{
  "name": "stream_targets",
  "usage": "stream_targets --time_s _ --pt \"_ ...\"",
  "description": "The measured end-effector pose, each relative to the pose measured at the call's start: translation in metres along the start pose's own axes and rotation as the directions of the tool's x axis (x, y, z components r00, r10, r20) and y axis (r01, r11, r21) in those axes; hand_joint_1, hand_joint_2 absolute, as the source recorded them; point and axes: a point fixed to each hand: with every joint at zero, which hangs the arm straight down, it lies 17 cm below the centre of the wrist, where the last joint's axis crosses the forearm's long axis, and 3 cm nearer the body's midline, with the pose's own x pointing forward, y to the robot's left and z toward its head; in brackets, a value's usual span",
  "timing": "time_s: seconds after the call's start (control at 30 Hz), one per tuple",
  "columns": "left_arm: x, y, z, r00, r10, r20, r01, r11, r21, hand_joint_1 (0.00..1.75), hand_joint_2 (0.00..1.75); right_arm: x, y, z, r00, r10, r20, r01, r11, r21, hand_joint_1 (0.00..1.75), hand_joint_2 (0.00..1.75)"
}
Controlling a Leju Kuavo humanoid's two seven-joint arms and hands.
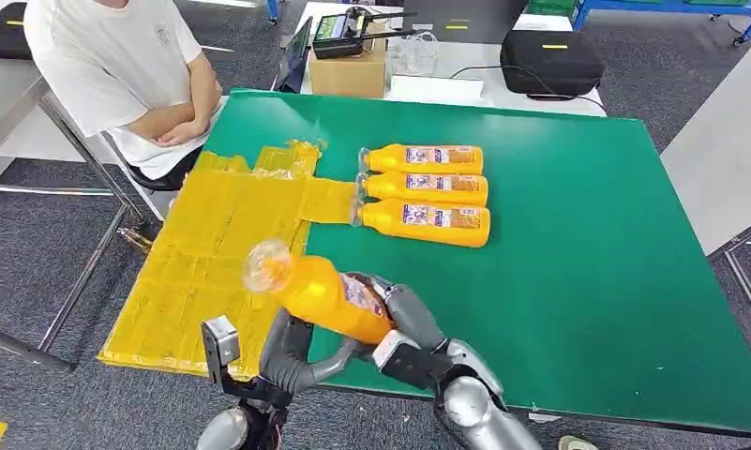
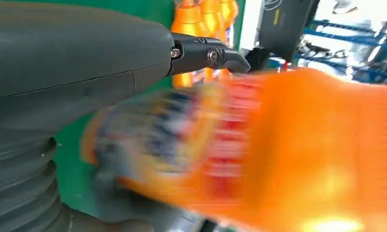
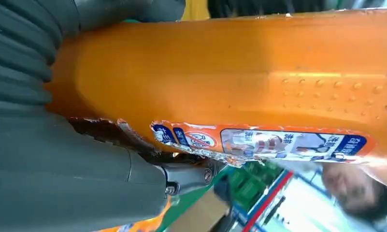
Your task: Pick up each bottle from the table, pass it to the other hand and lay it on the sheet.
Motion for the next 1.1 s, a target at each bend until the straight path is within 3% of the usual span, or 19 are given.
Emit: stream_targets --time_s 0.4,0.43,0.47,0.5,0.53,0.83,1.1 --pt "0.021 0.004 -0.003 0.991 0.128 0.045 -0.129 0.992 0.014 0.0 1.75 0.007 0.039 -0.001 0.998 0.042 0.037 -0.044 0.996 0.077 1.75 1.75" --pt "0.02 0.003 -0.002 0.99 0.137 0.037 -0.137 0.991 0.009 1.24 1.75 0.006 0.041 -0.001 0.998 0.045 0.037 -0.048 0.996 0.081 1.75 1.75" --pt "0.019 0.002 -0.002 0.989 0.144 0.03 -0.144 0.99 0.004 1.75 1.75 0.005 0.042 -0.001 0.998 0.048 0.034 -0.051 0.995 0.082 0.91 1.75" --pt "0.019 0.001 -0.001 0.988 0.15 0.025 -0.15 0.989 -0.003 1.75 1.75 0.005 0.043 -0.001 0.998 0.05 0.034 -0.053 0.995 0.087 0.02 1.75" --pt "0.018 0.001 -0.001 0.987 0.158 0.021 -0.158 0.987 -0.009 1.75 1.75 0.005 0.043 -0.001 0.998 0.052 0.035 -0.055 0.995 0.088 0.0 0.0" --pt "0.009 0.008 -0.002 0.98 0.197 -0.018 -0.196 0.98 0.026 1.75 1.75 0.007 0.034 -0.009 0.997 0.071 0.028 -0.072 0.997 0.019 0.0 0.0" --pt "0.014 0.046 -0.014 0.983 0.184 0.023 -0.183 0.948 0.26 1.75 1.75 0.022 0.025 0.003 0.996 0.06 0.06 -0.052 0.99 -0.131 0.0 0.0"
